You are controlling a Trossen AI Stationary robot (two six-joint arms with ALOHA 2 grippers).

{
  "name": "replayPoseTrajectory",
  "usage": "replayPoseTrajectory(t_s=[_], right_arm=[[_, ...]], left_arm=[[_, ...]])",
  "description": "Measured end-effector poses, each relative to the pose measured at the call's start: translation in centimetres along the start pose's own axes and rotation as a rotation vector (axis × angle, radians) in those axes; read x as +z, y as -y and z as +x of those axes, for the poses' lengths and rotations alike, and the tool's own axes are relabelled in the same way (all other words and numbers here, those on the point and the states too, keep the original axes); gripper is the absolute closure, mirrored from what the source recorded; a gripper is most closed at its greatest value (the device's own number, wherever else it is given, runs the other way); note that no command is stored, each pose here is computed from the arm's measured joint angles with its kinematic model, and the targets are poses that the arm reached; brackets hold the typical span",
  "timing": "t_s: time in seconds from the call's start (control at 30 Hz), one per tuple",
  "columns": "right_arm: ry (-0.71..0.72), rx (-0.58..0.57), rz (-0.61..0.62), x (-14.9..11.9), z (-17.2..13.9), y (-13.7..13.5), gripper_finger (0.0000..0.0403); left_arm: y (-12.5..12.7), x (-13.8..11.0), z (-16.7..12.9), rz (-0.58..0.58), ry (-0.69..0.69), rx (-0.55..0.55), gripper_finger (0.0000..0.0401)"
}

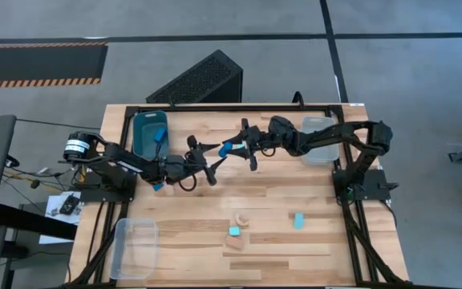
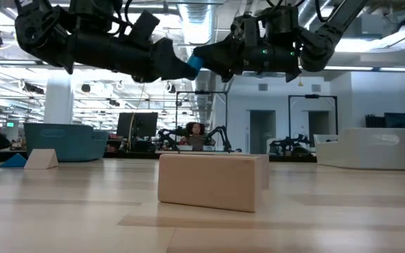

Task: Sort & place blocks by color
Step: Put the right blue block into the blue bin

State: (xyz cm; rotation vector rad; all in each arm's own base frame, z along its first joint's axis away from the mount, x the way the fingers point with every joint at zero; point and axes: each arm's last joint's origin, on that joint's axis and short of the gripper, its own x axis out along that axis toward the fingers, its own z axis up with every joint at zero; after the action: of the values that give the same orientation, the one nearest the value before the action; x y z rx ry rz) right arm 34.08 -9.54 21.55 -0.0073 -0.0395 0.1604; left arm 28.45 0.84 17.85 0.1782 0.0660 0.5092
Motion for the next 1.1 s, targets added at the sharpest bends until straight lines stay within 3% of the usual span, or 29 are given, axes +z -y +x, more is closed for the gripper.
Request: replayPoseTrajectory(t_s=[0.23,0.4,0.8,1.1], right_arm=[[0.001,0.003,-0.05,0.0,0.2,-0.3,0.0261],[-0.007,0.006,-0.059,-0.1,0.2,-0.3,0.0261],[-0.013,-0.005,-0.093,-0.1,0.2,-0.5,0.0261],[-0.015,-0.012,-0.093,-0.1,0.2,-0.4,0.0257]], left_arm=[[-0.5,0.4,0.7,-0.005,0.006,0.014,0.017],[-0.7,0.4,1.0,-0.004,0.016,-0.047,0.0181],[-1.6,0.2,1.5,-0.042,0.027,-0.114,0.0298],[-1.7,0.2,1.5,-0.031,0.02,-0.085,0.029]])
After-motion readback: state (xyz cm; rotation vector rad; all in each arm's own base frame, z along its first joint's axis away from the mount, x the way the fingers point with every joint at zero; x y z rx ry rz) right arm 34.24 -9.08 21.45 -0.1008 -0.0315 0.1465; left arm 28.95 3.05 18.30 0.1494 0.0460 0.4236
